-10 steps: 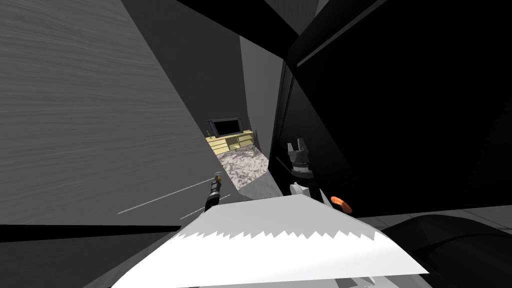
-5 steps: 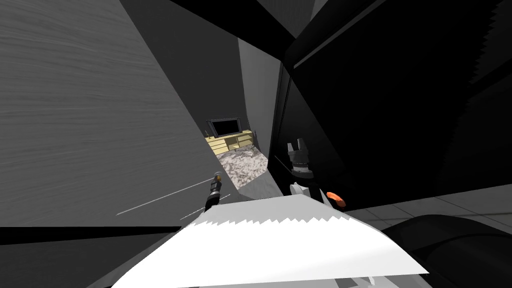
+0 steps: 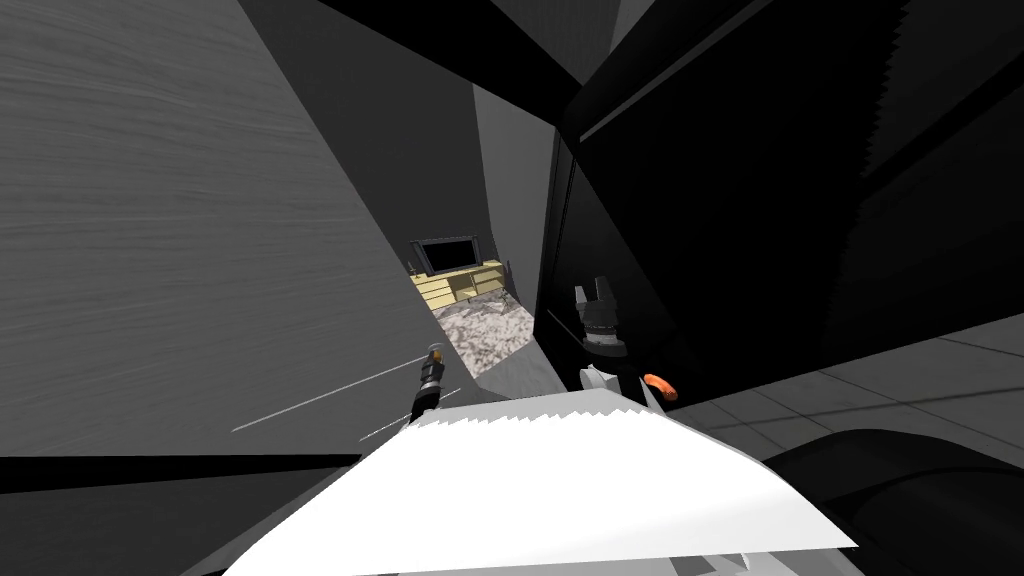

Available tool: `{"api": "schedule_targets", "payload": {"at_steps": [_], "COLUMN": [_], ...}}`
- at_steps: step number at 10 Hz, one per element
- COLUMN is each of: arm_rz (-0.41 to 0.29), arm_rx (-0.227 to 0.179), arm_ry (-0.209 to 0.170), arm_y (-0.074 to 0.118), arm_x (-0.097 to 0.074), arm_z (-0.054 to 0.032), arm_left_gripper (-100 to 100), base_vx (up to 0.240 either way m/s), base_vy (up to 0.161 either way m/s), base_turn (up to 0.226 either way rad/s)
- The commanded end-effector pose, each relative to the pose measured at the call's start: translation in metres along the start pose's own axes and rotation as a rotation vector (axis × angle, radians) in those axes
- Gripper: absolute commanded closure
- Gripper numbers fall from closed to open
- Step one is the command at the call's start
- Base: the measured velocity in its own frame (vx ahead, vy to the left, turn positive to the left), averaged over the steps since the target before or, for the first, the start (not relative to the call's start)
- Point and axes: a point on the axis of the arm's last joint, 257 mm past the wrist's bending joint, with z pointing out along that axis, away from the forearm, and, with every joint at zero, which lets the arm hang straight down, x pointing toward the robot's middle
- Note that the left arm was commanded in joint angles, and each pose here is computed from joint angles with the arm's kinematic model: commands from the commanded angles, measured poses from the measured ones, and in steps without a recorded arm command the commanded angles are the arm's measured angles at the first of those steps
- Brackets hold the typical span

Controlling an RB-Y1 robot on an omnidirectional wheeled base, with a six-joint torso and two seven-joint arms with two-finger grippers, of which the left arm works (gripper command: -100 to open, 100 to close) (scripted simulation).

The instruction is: Pull the door open

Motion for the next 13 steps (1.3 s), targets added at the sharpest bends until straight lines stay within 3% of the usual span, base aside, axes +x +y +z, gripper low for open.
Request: {"api": "schedule_targets", "payload": {"at_steps": [1, 13], "arm_rz": [-0.063, -0.366], "arm_rx": [0.005, 0.006], "arm_ry": [0.001, -0.014], "arm_y": [-0.0012, -0.0010], "arm_x": [0.0028, 0.0007], "arm_z": [0.0030, 0.0088], "arm_left_gripper": [100, 100], "base_vx": [-0.058, -0.038], "base_vy": [0.013, 0.006], "base_turn": [-0.067, -0.035]}}
